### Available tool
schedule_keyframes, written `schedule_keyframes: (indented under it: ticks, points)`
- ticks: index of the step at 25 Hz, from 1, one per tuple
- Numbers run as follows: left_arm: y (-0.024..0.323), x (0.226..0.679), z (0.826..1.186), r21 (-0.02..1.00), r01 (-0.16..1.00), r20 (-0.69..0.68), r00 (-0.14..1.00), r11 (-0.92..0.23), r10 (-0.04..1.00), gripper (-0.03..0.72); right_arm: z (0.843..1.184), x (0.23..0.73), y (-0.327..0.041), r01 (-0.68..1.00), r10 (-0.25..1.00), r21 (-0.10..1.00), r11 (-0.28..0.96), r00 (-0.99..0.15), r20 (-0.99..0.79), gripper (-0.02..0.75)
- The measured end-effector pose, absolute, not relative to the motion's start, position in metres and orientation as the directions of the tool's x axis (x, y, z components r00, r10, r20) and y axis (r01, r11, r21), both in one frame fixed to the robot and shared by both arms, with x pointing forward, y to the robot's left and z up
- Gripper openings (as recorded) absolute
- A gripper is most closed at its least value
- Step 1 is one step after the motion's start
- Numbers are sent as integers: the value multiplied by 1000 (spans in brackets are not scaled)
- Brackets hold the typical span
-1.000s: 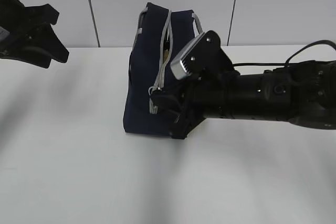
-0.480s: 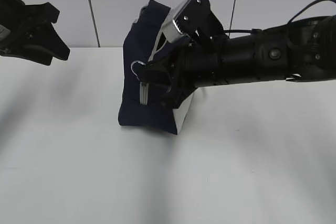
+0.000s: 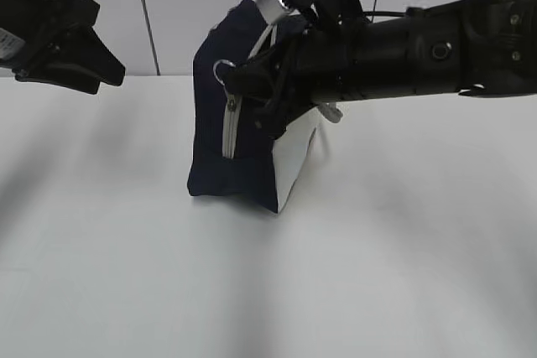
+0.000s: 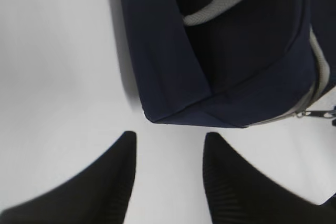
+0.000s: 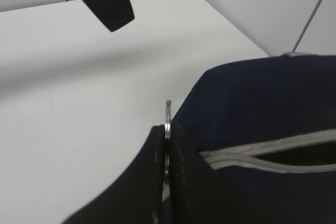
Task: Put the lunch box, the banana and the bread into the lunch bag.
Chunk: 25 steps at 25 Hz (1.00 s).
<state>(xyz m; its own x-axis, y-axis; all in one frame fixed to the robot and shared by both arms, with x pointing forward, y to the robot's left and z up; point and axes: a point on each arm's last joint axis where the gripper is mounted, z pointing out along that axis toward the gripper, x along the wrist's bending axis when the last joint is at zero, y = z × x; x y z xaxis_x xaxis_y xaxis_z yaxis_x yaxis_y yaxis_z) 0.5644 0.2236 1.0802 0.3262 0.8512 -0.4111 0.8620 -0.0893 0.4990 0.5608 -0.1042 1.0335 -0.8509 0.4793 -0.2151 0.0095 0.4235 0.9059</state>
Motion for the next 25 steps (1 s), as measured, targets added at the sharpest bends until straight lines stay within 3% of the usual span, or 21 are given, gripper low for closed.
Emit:
schedule_keyframes:
  ticks: [9, 13, 25]
  points:
    - [222, 564, 1081, 504, 858, -419, 344, -99, 840, 308, 1052, 569, -111, -19, 497, 902, 431, -830, -255, -16]
    - [222, 564, 1081, 508, 855, -423, 349, -100, 836, 308, 1064, 581, -132, 13, 537, 930, 367, -819, -200, -16]
    - [213, 564, 1088, 591, 794, -445, 468, -143, 763, 308, 1084, 599, -136, 26, 559, 956, 292, -816, -149, -16]
